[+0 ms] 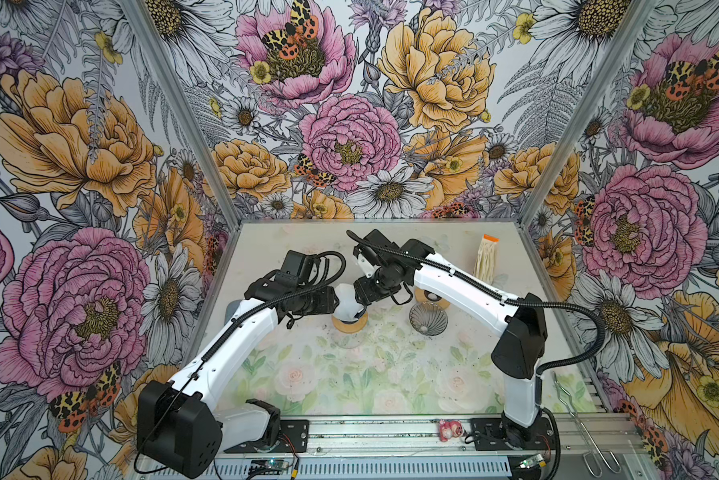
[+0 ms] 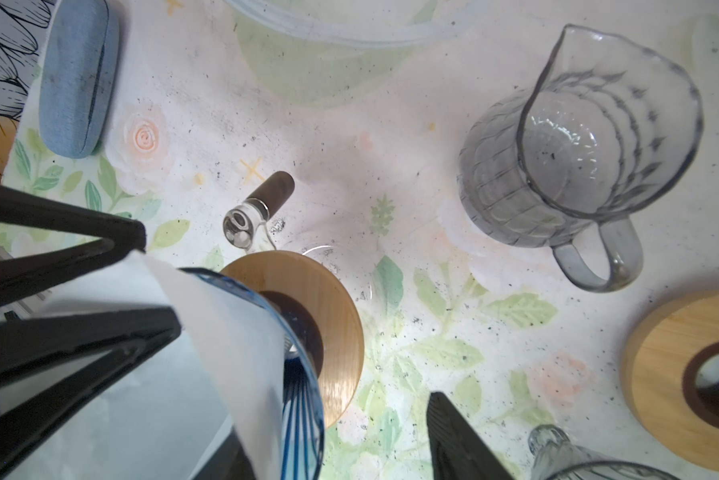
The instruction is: Place the coffee filter in the dripper
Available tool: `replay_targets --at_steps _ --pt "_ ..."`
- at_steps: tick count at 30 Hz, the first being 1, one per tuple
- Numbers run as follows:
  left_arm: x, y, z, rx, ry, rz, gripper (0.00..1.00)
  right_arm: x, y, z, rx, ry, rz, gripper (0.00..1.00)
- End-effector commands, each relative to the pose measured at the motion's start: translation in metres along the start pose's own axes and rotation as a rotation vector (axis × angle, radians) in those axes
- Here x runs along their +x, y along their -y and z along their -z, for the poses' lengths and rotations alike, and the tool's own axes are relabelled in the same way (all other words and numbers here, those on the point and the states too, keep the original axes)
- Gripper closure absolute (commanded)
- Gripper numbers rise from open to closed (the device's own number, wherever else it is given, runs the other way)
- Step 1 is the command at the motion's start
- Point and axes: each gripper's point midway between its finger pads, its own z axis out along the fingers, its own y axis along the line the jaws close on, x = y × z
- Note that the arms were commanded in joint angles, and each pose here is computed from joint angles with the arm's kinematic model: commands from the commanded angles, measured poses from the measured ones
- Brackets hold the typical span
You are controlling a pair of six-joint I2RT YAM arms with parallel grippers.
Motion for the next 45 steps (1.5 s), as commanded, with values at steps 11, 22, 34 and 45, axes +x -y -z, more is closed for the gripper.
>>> replay_targets --at_steps 11,22,34,45 --pt "-0.007 -0.002 -0.005 -0.004 0.014 0.008 0.44 -0.003 0.012 -0.013 0.05 -0.003 -0.018 0.4" --pt "-0.004 -0.004 -0.01 -0.004 0.0 0.002 0.45 -0.002 0.009 -0.023 0.026 -0.019 -0.025 0.4" --pt "-0.002 -0.008 -0.01 -0.015 0.0 0.011 0.45 -0.001 0.006 -0.027 0.005 -0.021 -0.028 0.4" --pt "-0.02 0.002 0.009 0.012 0.072 0.004 0.44 -0.016 -0.009 0.004 -0.063 0.059 -0.009 0.4"
